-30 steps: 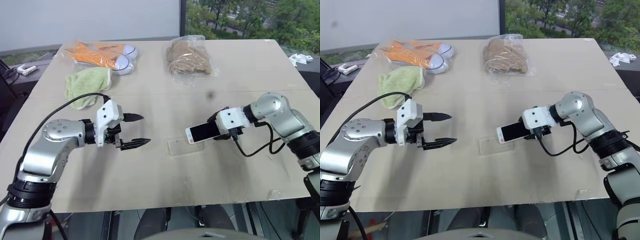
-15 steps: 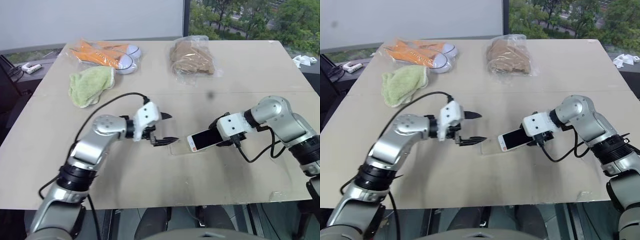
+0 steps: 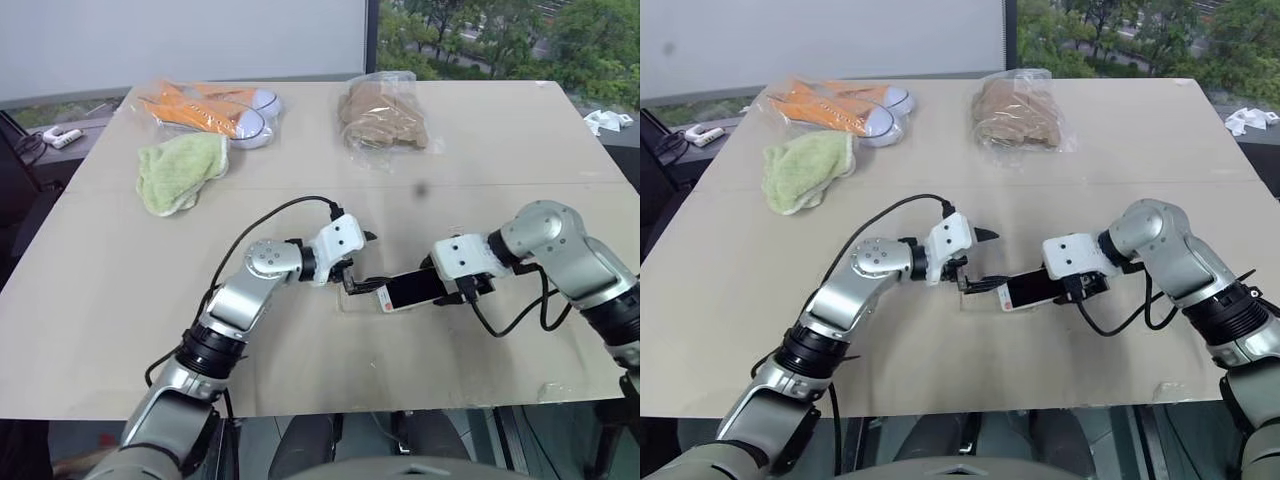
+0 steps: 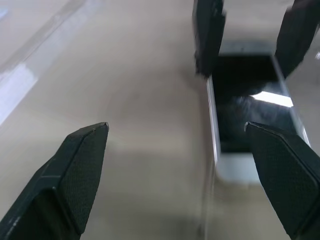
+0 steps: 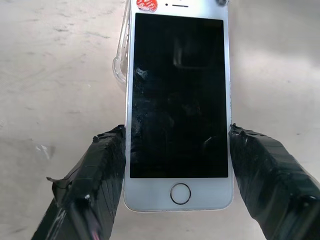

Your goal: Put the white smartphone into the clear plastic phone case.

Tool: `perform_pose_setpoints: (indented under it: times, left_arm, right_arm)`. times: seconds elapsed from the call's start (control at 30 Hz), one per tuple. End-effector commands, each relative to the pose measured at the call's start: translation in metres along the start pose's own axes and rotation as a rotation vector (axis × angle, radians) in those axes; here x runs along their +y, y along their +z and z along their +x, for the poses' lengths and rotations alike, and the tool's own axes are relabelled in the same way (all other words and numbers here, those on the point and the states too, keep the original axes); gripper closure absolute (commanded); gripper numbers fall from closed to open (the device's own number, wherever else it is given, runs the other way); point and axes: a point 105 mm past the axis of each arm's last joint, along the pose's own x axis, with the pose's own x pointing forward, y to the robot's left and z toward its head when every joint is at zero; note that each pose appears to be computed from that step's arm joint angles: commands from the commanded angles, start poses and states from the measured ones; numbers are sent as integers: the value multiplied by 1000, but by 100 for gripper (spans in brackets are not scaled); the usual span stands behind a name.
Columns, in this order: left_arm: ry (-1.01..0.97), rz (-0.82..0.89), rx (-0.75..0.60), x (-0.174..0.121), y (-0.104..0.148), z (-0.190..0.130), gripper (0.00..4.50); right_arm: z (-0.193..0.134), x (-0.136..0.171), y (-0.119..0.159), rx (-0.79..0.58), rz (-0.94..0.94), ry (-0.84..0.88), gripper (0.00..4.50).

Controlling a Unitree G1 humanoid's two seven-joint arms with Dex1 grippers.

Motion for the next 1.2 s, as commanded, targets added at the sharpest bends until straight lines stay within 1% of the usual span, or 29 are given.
perform_pose_setpoints:
  times: [0.03, 0.07, 0.2, 0.23, 0.27, 0.3, 0.47, 0.57, 0.83, 1.2]
  left_arm:
    - [-13, -9, -76, -7, 11, -1, 55]
    - [-16, -20, -91, -7, 13, -2, 87]
    - [-56, -57, -162, -13, 26, -4, 296]
    - [-68, -61, -161, -16, 27, -4, 336]
    - [-77, -64, -145, -17, 24, -3, 403]
    - [-91, -71, -131, -20, 22, -2, 443]
    - [-154, -81, -71, -33, 12, 1, 443]
    - [-147, -81, -49, -31, 8, 4, 443]
    - [-215, -118, 66, -36, -11, 14, 443]
    - [-243, -128, 107, -39, -21, 15, 443]
  right_arm:
    - [-3, 1, 7, -12, -9, -3, 159]
    - [-3, 1, 7, -13, -6, -3, 159]
    - [-3, 1, 7, -19, 3, -8, 159]
    - [-3, 1, 7, -18, 5, -9, 159]
    - [-3, 0, 7, -18, 6, -11, 159]
    - [-3, 0, 7, -17, 6, -12, 159]
    - [-3, 2, 8, -17, 15, -3, 159]
    - [-4, 4, 7, -6, 32, 8, 159]
    - [-4, 8, 10, 3, 65, 20, 159]
    - [-12, 21, 19, 44, 162, 30, 159]
